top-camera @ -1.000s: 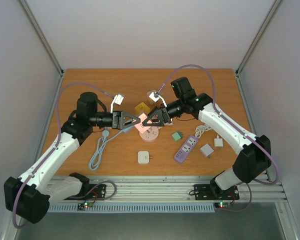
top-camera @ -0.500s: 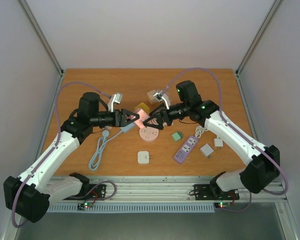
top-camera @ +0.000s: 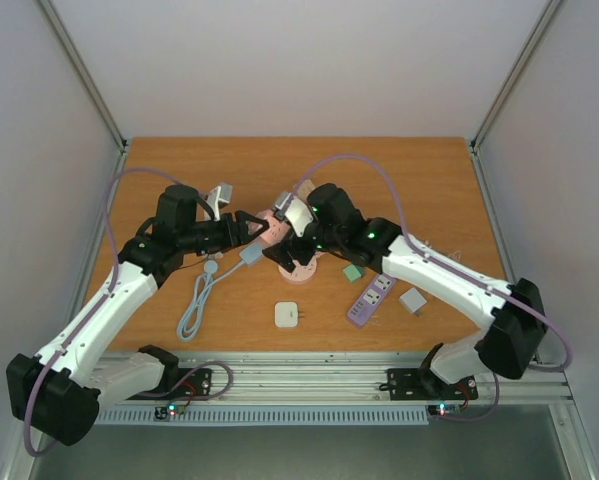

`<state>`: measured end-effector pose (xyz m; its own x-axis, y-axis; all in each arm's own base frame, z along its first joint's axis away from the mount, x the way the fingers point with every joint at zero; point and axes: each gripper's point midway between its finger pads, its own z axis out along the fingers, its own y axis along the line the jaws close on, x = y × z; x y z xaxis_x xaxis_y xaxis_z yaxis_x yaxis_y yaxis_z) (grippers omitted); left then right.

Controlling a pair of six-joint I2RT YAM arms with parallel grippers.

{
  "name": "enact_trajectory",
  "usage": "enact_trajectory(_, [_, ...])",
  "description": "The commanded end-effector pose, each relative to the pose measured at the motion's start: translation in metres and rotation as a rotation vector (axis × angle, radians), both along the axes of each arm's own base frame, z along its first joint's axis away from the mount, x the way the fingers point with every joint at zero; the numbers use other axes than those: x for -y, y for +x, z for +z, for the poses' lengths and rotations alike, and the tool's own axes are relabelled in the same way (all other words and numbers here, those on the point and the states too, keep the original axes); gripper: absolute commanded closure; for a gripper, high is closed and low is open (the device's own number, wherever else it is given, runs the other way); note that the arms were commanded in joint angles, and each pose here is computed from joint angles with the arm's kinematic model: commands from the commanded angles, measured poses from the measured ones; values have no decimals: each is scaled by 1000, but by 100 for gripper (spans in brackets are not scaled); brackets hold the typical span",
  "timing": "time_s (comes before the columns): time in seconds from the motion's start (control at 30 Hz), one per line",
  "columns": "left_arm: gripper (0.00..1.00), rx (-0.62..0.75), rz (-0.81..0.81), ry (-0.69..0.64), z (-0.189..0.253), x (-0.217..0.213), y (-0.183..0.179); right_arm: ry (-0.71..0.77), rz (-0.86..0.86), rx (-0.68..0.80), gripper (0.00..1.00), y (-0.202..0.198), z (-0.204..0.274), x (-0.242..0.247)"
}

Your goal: Insert the plug

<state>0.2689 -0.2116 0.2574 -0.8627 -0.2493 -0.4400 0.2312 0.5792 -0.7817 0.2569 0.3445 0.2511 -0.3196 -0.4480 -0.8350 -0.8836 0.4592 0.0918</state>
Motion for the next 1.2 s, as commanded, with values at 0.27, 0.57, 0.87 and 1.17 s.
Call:
enact_trajectory(0.27, [57, -6, -50, -46, 15, 6, -11, -84, 16, 138, 36, 20, -3, -29])
enact_trajectory(0.57, [18, -23, -166, -106, 17, 16, -29, -16, 310, 156, 46, -34, 9, -32])
enact_trajectory(0.87, [55, -61, -146, -64, 9, 11, -32, -53, 245, 156, 33, -22, 4, -29])
enact_trajectory(1.17, [57, -48, 303, 274, -51, -55, 26, -59, -369, 109, 1, 40, -1, 28])
